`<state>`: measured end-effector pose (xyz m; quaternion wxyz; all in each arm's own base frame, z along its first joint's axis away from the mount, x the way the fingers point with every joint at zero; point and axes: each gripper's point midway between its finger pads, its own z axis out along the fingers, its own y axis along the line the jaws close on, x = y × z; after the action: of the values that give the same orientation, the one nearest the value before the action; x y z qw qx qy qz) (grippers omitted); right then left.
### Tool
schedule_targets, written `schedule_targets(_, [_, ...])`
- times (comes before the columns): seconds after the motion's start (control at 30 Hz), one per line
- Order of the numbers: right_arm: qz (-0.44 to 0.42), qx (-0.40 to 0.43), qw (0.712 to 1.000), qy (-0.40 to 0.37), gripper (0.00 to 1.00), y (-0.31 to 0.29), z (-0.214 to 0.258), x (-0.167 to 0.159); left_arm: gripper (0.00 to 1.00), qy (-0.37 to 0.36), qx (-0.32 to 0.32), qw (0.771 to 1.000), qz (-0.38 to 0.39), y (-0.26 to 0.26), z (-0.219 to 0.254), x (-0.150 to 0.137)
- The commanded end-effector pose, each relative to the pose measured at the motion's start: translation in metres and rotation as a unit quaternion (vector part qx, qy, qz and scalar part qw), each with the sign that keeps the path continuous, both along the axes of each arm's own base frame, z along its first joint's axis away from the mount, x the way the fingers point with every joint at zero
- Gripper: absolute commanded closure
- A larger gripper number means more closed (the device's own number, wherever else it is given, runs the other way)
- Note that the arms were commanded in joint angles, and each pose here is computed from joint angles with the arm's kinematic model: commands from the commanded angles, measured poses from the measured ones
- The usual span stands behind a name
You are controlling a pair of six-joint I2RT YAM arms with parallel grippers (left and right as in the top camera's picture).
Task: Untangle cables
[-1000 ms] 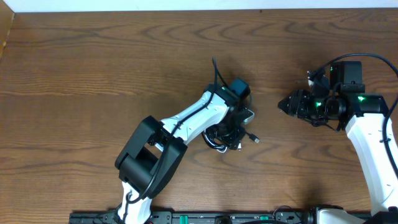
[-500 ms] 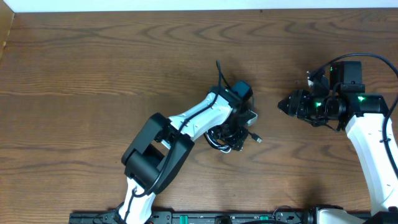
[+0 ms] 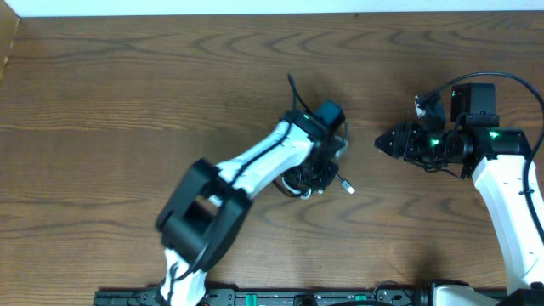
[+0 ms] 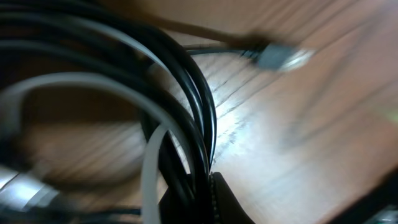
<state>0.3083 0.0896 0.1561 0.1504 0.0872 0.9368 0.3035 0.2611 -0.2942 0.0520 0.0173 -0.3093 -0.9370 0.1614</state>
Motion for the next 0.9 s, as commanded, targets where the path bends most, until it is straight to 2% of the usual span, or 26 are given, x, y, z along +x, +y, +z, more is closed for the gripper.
schedule_targets(0.0, [0.040, 0.047, 0.998, -0.014, 0.46, 0.021, 0.010, -0.004, 0.93, -0.089, -0.074, 0.993, 0.036, -0.005, 0.086, 0.027])
schedule_targets(0.13, [0.053, 0.075, 0.995, -0.026, 0.46, 0.035, 0.019, -0.002, 0.93, -0.116, -0.108, 0.983, 0.088, 0.008, 0.128, 0.034])
schedule_targets(0.23, [0.080, 0.117, 0.988, -0.054, 0.47, 0.054, 0.035, 0.003, 0.92, -0.109, -0.137, 0.981, 0.089, 0.008, 0.142, 0.030])
schedule_targets(0.43, [0.098, 0.137, 0.983, -0.071, 0.47, 0.085, 0.048, 0.006, 0.93, -0.103, -0.145, 0.980, 0.086, 0.005, 0.143, 0.028])
schedule_targets(0.87, [0.067, 0.098, 0.993, -0.030, 0.50, 0.101, 0.023, 0.009, 0.93, -0.103, -0.154, 0.977, 0.106, 0.001, 0.146, 0.033])
